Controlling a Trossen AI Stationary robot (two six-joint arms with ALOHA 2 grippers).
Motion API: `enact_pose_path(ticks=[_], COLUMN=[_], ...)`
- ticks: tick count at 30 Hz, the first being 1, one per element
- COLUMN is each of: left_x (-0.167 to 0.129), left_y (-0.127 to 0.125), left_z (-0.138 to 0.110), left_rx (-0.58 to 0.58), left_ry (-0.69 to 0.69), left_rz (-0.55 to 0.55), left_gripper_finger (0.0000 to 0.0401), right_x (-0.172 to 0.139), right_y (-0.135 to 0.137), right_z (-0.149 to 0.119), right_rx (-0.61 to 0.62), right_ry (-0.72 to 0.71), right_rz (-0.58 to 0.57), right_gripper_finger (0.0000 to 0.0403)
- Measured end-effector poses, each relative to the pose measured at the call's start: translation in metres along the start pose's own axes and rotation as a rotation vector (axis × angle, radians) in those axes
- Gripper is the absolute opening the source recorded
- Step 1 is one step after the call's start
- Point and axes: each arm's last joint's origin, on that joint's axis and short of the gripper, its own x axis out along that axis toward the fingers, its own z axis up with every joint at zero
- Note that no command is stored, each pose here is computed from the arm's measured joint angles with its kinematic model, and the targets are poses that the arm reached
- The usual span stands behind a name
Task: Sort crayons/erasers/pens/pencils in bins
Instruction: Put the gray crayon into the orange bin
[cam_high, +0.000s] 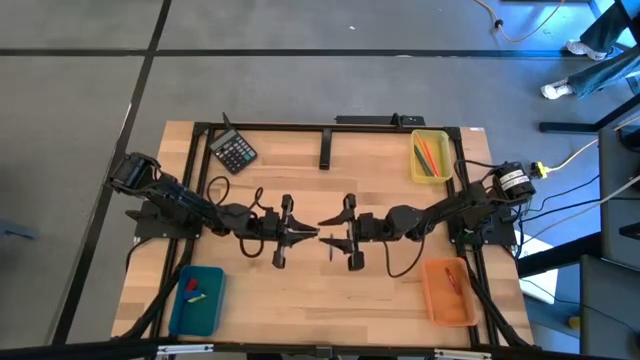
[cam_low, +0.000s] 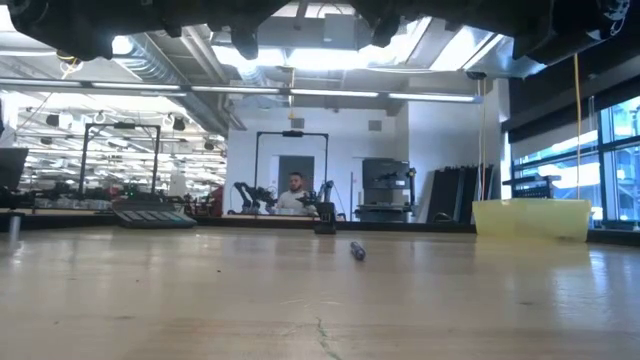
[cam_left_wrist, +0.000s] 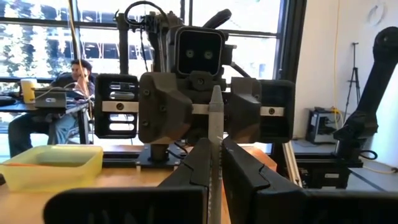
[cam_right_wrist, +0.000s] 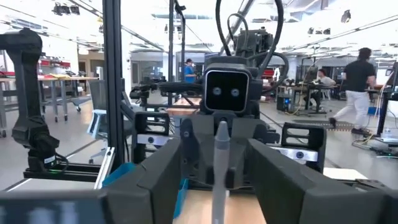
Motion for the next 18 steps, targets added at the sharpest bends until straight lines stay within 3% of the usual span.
enact_pose_path(ticks=[8, 18], left_x=[0.0, 0.0], left_y=[0.0, 0.001], left_z=[0.0, -0.002], left_rx=[0.001, 0.005], left_ry=[0.002, 0.021], left_rz=[0.0, 0.004], left_gripper_finger=[0.0016, 0.0016], right_x=[0.002, 0.007], right_y=[-0.012, -0.019], right_z=[-0.003, -0.001], right_rx=[0.004, 0.028], right_ry=[0.018, 0.04], right_rz=[0.036, 0.064], right_gripper_finger=[0.0124, 0.0119])
